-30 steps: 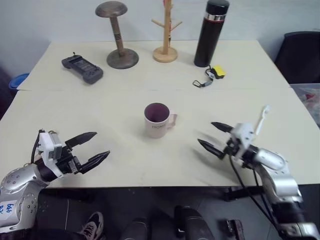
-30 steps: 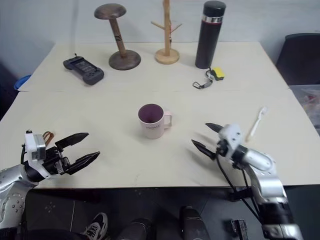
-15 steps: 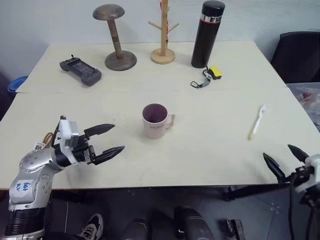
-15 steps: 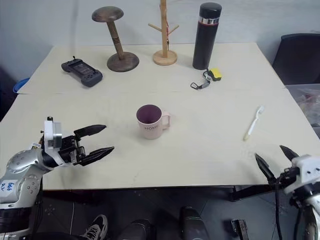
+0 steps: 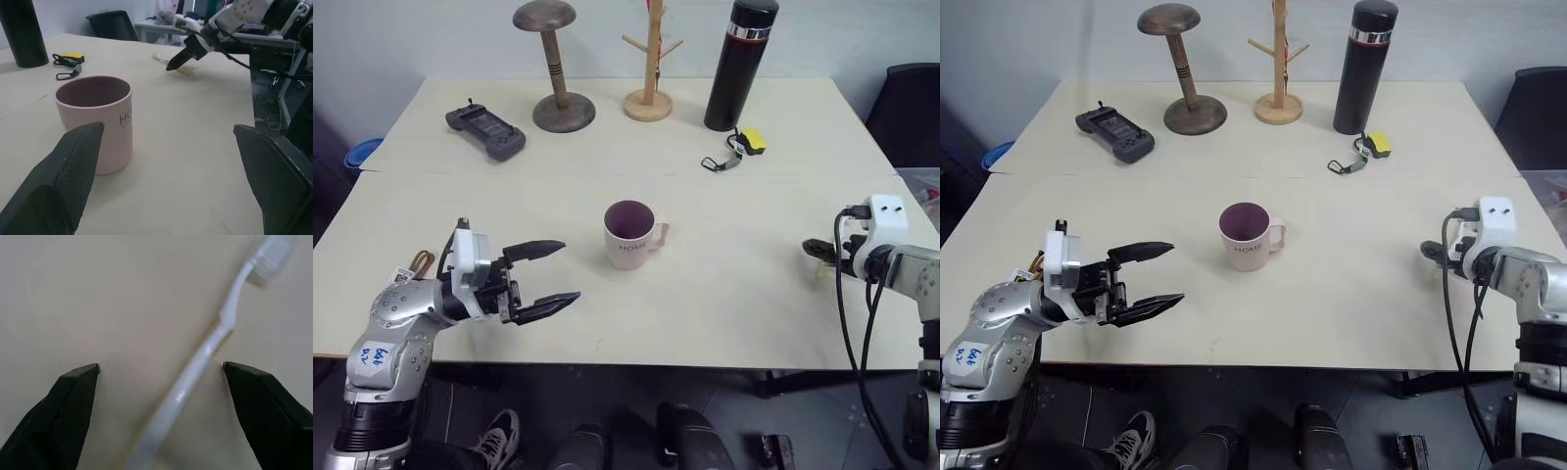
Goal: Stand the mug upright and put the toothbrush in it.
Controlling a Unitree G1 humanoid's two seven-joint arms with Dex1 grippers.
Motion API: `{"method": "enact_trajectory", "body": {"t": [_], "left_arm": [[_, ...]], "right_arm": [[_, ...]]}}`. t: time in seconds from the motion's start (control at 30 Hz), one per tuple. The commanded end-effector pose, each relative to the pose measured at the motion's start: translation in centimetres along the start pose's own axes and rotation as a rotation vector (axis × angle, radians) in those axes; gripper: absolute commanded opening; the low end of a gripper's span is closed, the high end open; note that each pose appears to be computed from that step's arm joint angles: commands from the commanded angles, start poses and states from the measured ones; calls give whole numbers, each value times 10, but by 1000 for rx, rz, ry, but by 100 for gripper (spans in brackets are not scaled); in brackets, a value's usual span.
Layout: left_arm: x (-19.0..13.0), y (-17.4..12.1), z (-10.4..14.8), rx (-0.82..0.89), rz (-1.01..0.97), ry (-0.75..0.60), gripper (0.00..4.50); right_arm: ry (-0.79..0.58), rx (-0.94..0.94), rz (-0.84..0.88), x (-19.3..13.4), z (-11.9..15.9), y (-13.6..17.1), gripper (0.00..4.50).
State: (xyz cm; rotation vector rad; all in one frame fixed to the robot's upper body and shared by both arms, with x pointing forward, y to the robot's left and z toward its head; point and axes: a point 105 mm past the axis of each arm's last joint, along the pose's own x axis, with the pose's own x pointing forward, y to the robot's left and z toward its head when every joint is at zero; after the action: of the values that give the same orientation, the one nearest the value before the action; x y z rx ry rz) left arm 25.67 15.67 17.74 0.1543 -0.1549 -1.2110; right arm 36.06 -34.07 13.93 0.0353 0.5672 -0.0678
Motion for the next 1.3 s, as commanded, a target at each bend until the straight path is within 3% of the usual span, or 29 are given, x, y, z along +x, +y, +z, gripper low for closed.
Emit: {"method": "enact_trajectory", "body": {"t": [0.03, 0.2, 0.3, 0.37, 0.43, 0.53, 0.67, 0.77, 0.83, 0.97, 1.1, 1.3], "left_arm": [[-2, -7, 7, 46, 19, -10, 450], [-5, -14, 1, 37, 29, 10, 450], [-8, -13, 1, 39, 39, 12, 450], [-13, -9, 1, 32, 67, 9, 450], [-21, -3, 2, 7, 135, -15, 450], [-29, 4, 2, -16, 211, -45, 450], [-37, 15, 4, -64, 341, -130, 450], [-41, 13, -1, -46, 372, -94, 450], [-44, 13, -4, -37, 393, -77, 450], [-50, 10, -7, -28, 419, -57, 450], [-51, 8, -8, -23, 431, -49, 450], [-54, 9, -10, -17, 439, -40, 450]], "right_arm": [[89, 27, -25, -2, -9, -13, 288], [132, 69, 13, 1, -15, -13, 112], [52, 93, 80, 4, -3, -8, 16], [-120, 54, 232, 0, 27, 14, 15], [-395, -18, 516, -21, 68, 67, 15], [-653, -71, 773, -51, 90, 120, 15], [-862, -116, 1052, -77, 89, 204, 15], [-1015, -84, 1216, -93, 84, 266, 15], [-1070, -92, 1258, -96, 78, 291, 15], [-1107, -144, 1293, -94, 67, 321, 15], [-1092, -101, 1318, -84, 62, 330, 15], [-1103, -195, 1254, -68, 55, 320, 218]]}}
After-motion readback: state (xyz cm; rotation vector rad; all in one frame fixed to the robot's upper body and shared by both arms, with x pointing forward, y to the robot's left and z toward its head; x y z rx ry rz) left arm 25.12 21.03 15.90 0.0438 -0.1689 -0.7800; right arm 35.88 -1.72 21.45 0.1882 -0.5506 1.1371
